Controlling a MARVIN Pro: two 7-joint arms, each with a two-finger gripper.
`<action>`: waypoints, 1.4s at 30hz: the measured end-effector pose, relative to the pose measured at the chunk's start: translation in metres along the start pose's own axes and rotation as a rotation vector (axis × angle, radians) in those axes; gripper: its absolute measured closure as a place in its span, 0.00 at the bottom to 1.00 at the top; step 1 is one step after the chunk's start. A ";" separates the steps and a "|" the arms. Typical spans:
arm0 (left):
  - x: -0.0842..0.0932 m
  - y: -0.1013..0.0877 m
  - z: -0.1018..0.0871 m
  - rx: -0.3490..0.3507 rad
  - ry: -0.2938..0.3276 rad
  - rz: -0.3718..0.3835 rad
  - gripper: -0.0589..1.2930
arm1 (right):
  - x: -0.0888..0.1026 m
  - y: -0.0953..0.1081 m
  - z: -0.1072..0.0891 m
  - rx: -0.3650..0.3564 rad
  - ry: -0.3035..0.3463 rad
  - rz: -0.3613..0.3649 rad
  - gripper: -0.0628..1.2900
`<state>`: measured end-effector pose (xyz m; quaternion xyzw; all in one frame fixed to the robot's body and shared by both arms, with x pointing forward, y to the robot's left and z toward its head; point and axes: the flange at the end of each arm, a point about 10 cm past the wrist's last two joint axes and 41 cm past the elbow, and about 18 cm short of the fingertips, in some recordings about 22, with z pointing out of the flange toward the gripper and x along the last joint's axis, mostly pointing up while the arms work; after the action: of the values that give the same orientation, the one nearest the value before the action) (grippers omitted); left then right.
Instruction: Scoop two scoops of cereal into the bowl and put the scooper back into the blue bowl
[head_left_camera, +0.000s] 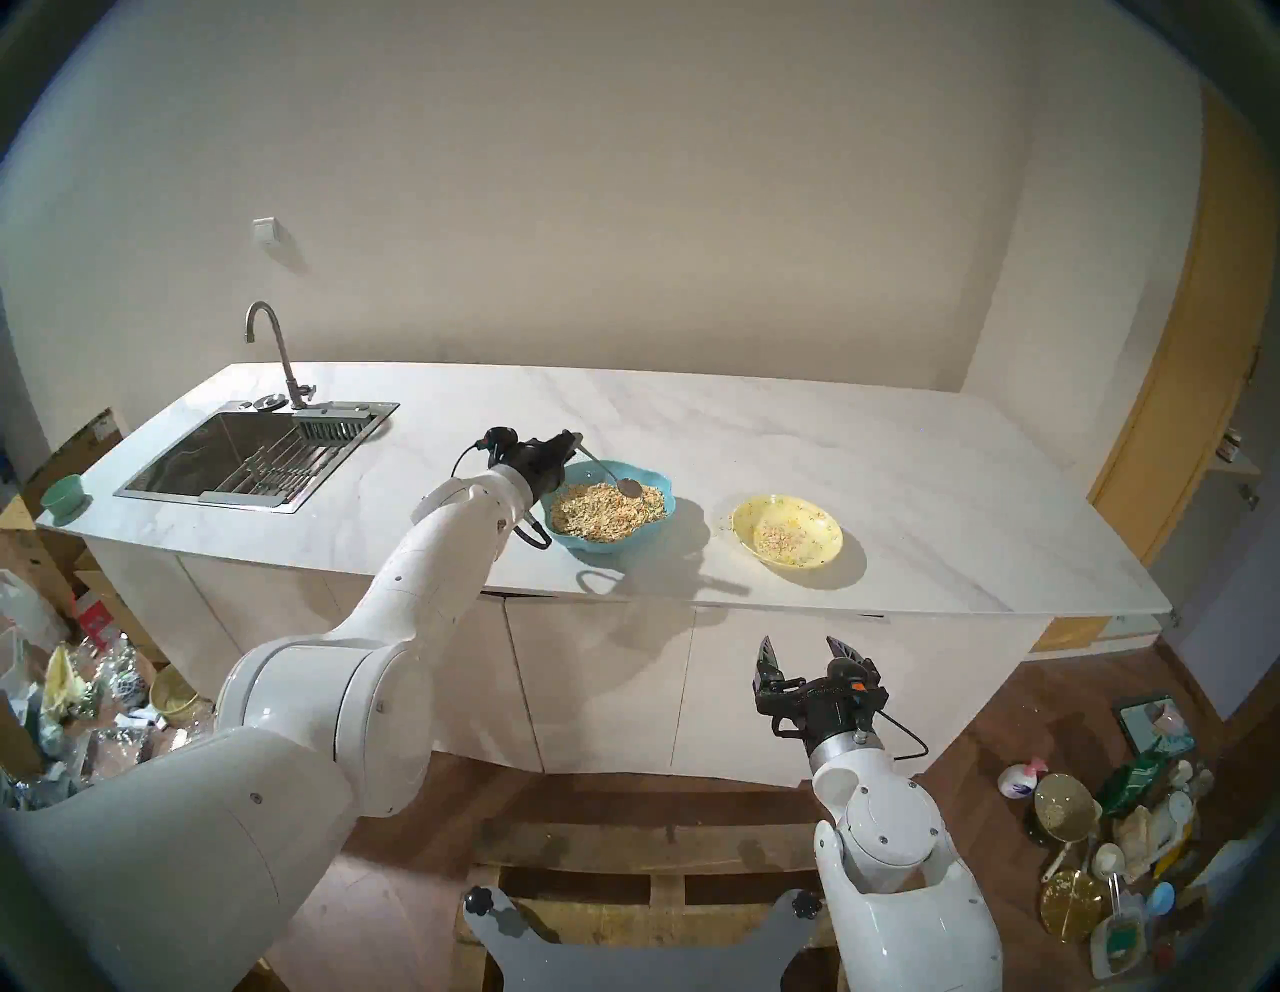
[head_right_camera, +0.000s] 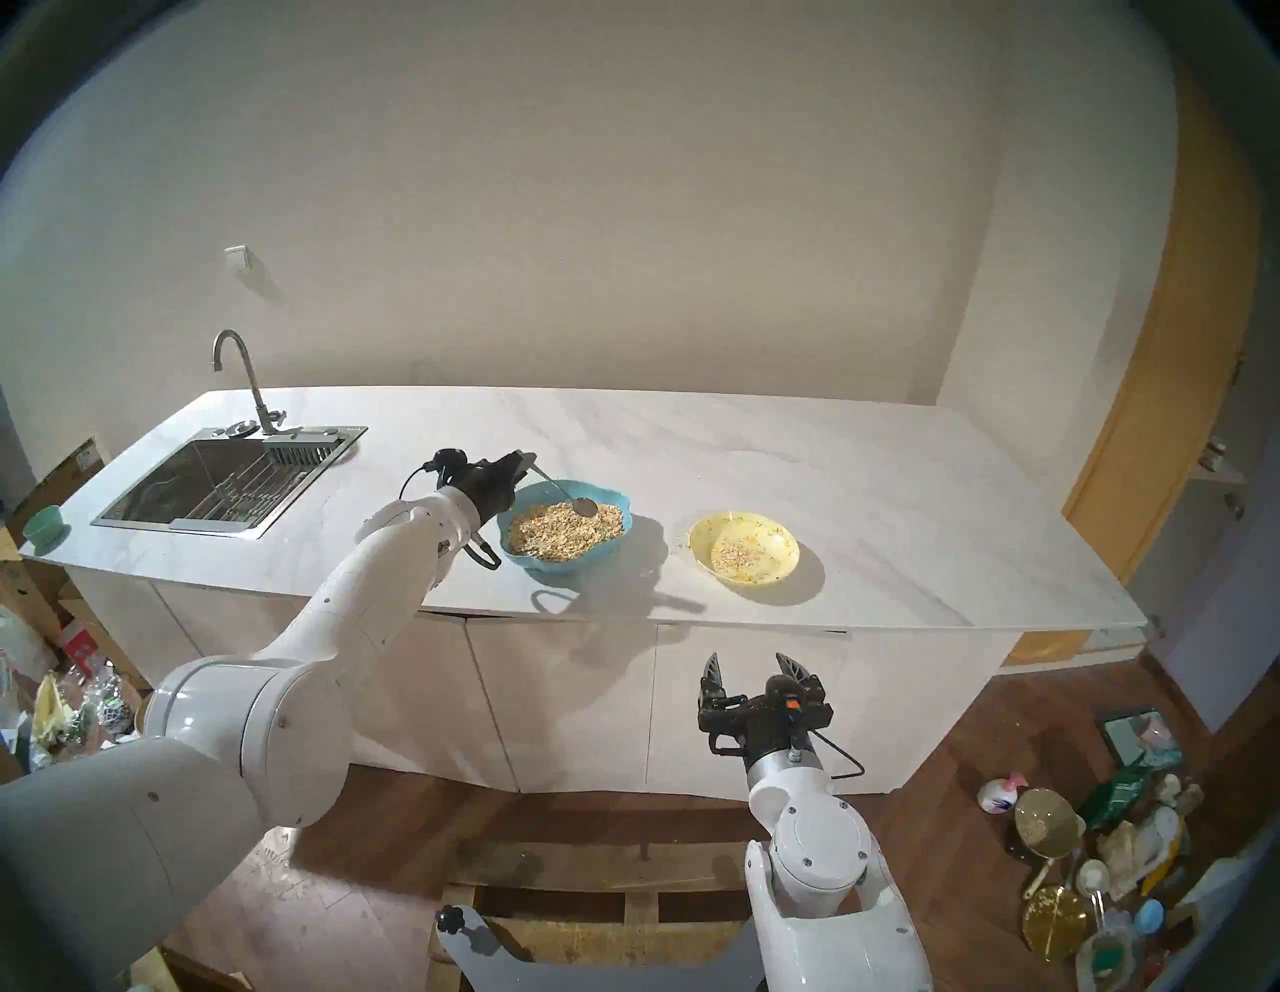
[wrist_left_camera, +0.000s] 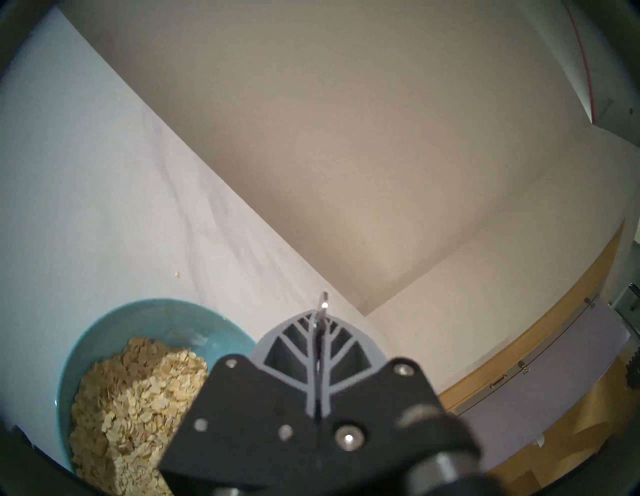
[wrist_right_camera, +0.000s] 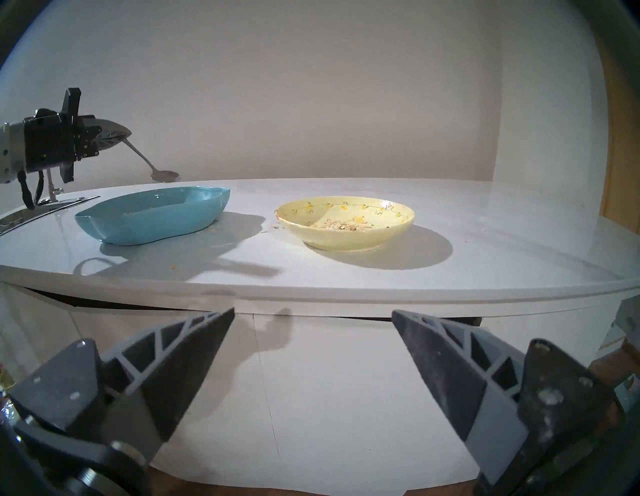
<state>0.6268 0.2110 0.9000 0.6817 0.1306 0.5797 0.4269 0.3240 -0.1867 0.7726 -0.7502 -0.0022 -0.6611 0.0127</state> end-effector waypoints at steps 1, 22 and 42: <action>0.005 0.000 -0.001 0.005 0.005 0.005 0.97 | 0.000 0.000 0.000 0.000 0.000 0.000 0.04; 0.037 -0.030 -0.034 0.193 0.011 -0.013 0.97 | 0.000 0.000 0.000 0.000 0.001 0.000 0.04; 0.014 -0.055 -0.034 0.262 -0.019 -0.076 0.97 | 0.000 0.000 0.000 0.000 0.001 0.000 0.04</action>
<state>0.6181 0.2684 0.8679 0.7317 0.2266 0.5345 0.3571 0.3238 -0.1867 0.7731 -0.7498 -0.0022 -0.6615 0.0127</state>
